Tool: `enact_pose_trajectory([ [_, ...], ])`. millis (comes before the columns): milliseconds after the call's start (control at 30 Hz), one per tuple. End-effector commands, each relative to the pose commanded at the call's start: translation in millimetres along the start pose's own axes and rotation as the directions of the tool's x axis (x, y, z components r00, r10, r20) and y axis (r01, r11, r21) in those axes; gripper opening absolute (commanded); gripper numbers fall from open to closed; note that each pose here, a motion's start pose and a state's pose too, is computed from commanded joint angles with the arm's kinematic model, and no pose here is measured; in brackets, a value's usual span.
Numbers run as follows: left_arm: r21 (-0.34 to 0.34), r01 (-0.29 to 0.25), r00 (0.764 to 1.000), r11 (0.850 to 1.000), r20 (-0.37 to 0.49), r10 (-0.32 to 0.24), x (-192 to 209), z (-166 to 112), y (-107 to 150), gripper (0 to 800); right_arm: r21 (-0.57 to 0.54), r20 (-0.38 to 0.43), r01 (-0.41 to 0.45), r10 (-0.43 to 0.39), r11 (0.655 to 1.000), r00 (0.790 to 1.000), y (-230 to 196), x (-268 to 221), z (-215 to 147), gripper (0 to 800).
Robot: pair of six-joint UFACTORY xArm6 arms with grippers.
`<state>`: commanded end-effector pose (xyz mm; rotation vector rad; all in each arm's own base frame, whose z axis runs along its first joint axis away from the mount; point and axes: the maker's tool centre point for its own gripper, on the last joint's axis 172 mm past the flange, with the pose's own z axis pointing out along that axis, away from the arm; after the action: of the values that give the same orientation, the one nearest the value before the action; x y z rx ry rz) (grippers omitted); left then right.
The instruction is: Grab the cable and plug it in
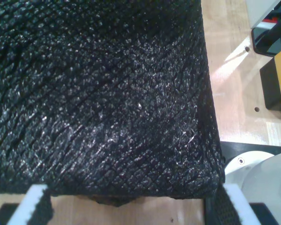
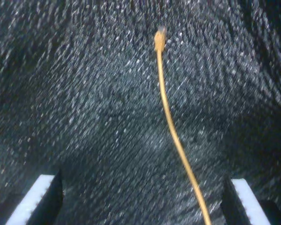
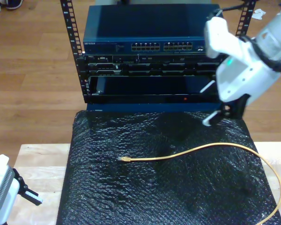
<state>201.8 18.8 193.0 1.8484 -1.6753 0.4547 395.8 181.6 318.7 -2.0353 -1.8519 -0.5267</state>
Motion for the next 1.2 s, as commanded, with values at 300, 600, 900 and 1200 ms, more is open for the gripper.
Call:
enact_pose_trajectory([
  [300, 0.042, 0.012, 0.999, 0.999, 0.031, -0.014, -15.6, -0.9, -14.8, 800, 0.050, 0.027, 0.054, -0.055, 0.997, 0.998, 1.2, 26.5, 63.9, 793],
  [600, 0.034, 0.019, 1.000, 0.999, 0.024, -0.020, -16.7, 2.1, -13.5, 800, 0.071, 0.166, 0.116, -0.127, 0.991, 0.978, 2.2, 43.6, 130.0, 792],
  [900, 0.034, 0.021, 0.999, 0.999, 0.024, -0.022, -17.0, 2.3, -13.7, 800, 0.048, 0.298, 0.123, -0.132, 0.991, 0.945, 7.4, 43.9, 169.1, 793],
  [1200, 0.034, 0.020, 0.999, 0.999, 0.024, -0.021, -16.7, 2.1, -13.5, 800, 0.018, 0.356, 0.110, -0.110, 0.994, 0.928, 10.8, 37.4, 209.5, 791],
])
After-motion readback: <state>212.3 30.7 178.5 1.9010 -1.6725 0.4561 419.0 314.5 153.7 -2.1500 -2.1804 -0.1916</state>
